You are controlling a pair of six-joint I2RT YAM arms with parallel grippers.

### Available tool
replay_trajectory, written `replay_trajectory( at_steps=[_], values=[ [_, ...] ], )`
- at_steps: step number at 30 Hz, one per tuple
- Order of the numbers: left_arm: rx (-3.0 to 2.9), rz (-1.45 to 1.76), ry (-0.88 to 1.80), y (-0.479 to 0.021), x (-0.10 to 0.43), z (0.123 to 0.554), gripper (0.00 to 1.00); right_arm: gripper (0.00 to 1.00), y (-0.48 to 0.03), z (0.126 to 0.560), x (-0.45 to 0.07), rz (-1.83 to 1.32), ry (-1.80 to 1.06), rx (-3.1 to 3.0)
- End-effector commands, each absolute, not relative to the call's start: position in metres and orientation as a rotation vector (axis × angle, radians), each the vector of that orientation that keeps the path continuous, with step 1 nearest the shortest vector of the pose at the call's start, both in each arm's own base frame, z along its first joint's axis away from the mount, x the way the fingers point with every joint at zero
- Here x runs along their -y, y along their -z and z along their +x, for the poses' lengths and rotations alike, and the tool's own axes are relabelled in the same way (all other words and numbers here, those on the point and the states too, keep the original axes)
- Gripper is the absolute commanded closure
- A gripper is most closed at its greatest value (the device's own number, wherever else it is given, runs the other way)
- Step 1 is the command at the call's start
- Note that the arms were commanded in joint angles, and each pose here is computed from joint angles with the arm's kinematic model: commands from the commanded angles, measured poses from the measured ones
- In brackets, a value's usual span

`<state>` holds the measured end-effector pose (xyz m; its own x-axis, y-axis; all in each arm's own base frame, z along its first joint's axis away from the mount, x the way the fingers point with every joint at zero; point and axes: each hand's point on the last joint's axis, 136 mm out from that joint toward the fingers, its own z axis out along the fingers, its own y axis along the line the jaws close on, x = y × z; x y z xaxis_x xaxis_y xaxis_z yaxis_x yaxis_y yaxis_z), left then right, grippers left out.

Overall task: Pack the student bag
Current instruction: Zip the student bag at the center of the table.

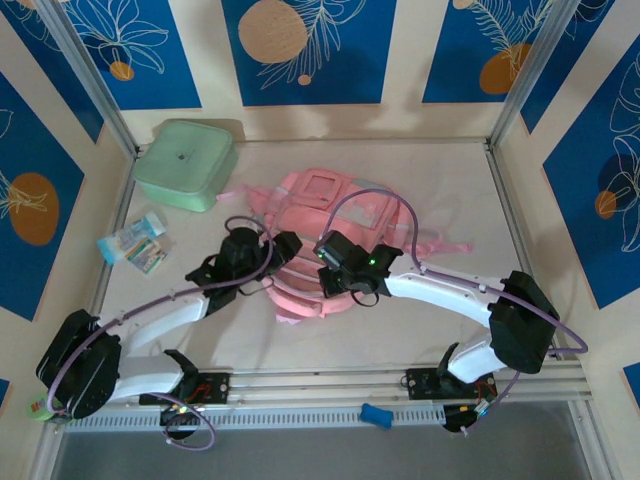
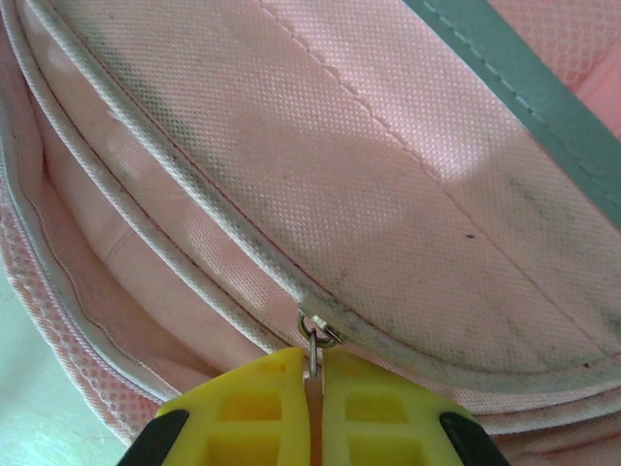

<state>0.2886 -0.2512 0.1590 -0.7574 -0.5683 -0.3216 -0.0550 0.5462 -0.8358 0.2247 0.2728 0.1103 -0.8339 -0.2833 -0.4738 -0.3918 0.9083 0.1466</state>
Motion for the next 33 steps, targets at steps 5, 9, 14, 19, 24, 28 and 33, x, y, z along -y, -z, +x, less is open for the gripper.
replay_trajectory(
  at_steps=[5,9,14,19,24,28,33],
  values=[
    [-2.091,-0.784,1.097,-0.142,0.251,0.292,0.37,1.0,-0.115,0.224,-0.274,-0.46,-0.347,-2.61],
    [-2.076,-0.812,1.154,-0.139,0.266,0.291,0.38,1.0,-0.114,0.224,-0.276,-0.456,-0.358,-2.612],
    [-2.084,-0.886,1.007,-0.128,0.249,0.275,0.36,1.0,-0.113,0.224,-0.275,-0.456,-0.352,-2.612],
    [-2.079,-0.927,0.97,-0.123,0.237,0.269,0.34,1.0,-0.113,0.224,-0.277,-0.465,-0.359,-2.608],
    [-2.075,-0.854,1.048,-0.137,0.264,0.281,0.36,1.0,-0.114,0.225,-0.28,-0.461,-0.372,-2.603],
    [-2.101,-0.841,1.014,-0.133,0.273,0.288,0.5,1.0,-0.113,0.227,-0.279,-0.446,-0.35,-2.606],
    [-2.025,-0.817,1.012,-0.135,0.265,0.296,0.73,1.0,-0.112,0.226,-0.274,-0.441,-0.324,-2.615]
  ],
)
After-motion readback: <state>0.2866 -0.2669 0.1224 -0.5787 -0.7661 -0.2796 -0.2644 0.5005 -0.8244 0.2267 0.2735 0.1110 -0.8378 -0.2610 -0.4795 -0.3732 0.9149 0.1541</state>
